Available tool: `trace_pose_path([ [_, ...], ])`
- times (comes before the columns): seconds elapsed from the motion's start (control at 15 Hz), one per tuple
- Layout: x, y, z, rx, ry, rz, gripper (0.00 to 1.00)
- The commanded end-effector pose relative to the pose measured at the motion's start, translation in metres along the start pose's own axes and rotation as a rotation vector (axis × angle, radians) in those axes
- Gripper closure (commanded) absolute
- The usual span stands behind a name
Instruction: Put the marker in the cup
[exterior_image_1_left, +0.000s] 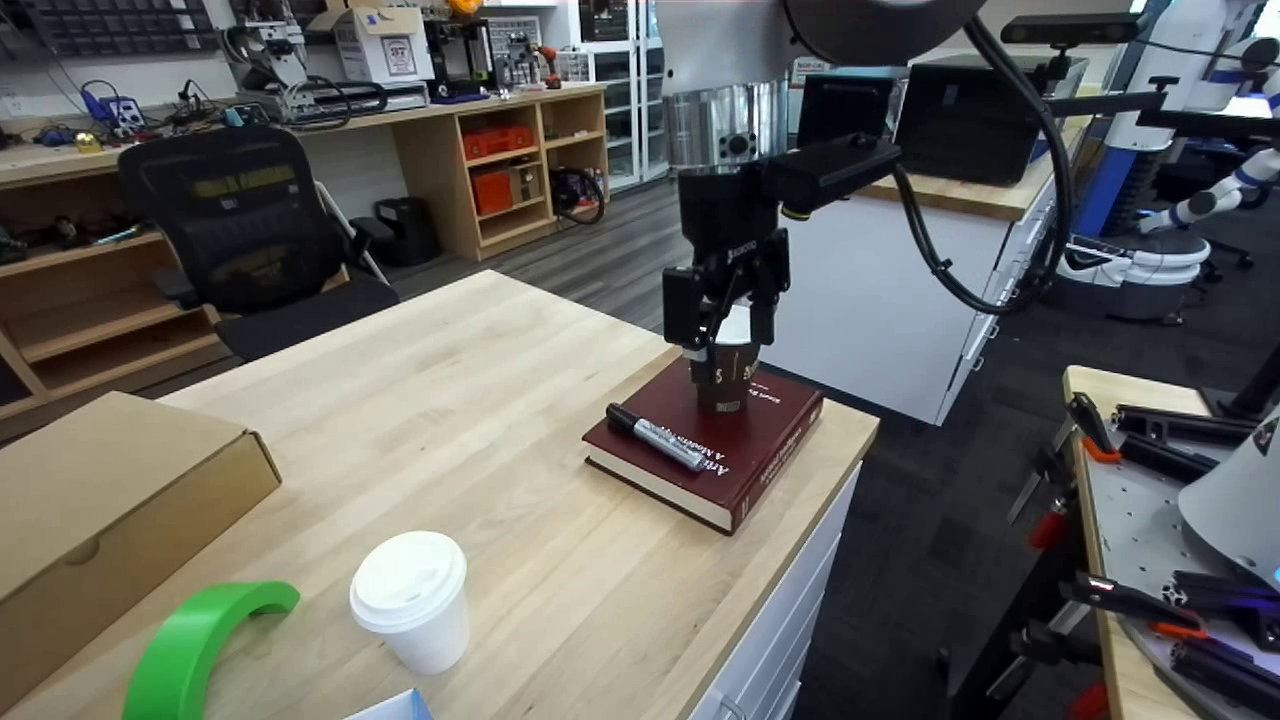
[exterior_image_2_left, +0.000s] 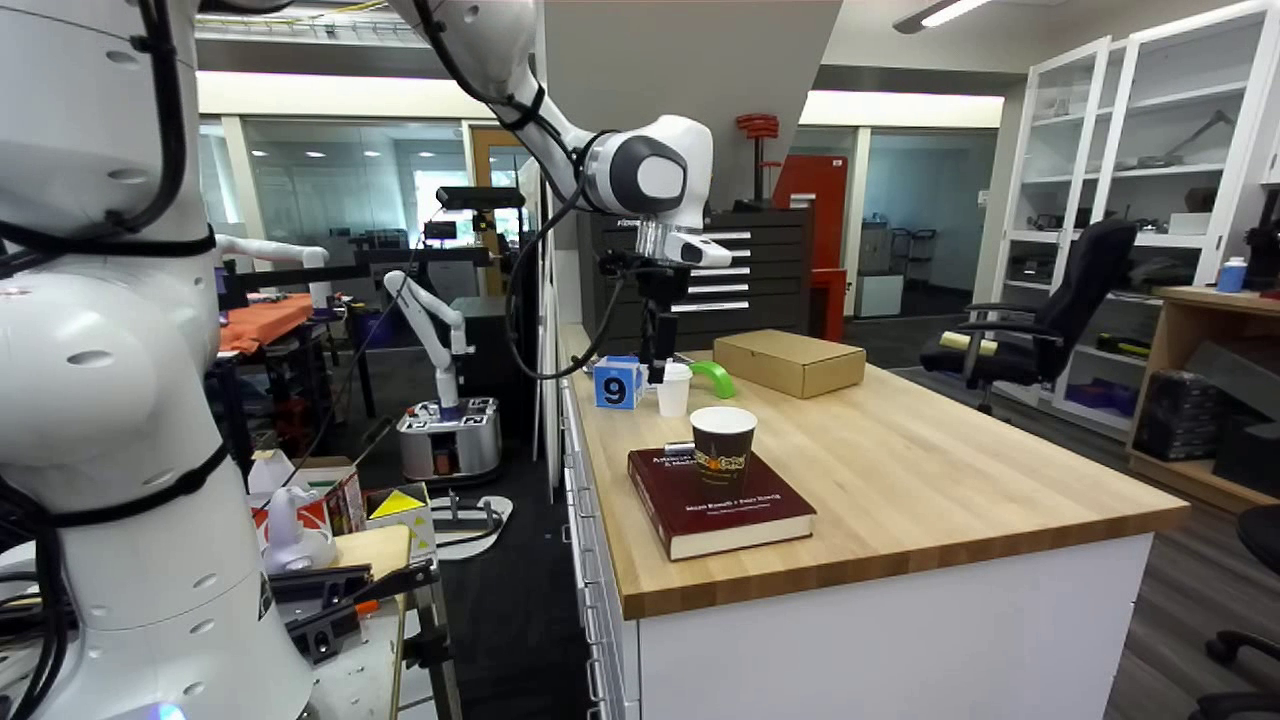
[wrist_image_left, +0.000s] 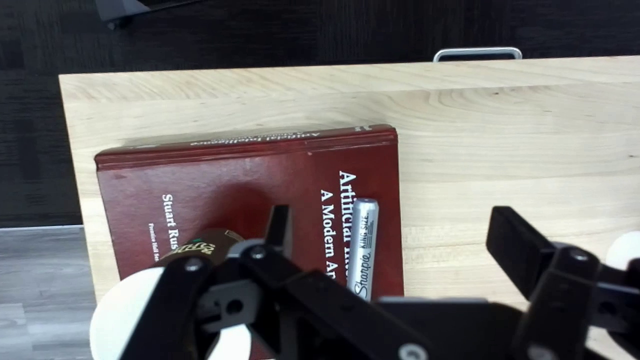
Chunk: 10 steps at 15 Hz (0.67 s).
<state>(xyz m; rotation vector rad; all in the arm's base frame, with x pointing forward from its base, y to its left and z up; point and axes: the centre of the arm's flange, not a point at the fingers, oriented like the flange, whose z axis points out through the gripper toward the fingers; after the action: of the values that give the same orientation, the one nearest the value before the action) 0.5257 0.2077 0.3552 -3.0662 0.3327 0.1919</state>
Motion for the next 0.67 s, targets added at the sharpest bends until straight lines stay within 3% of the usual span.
trace_pose_path([
  [0.0,0.017,-0.019,0.014,-0.015,0.017,-0.001,0.00],
  [0.6,0.045,-0.036,0.050,-0.025,0.044,0.036,0.00],
])
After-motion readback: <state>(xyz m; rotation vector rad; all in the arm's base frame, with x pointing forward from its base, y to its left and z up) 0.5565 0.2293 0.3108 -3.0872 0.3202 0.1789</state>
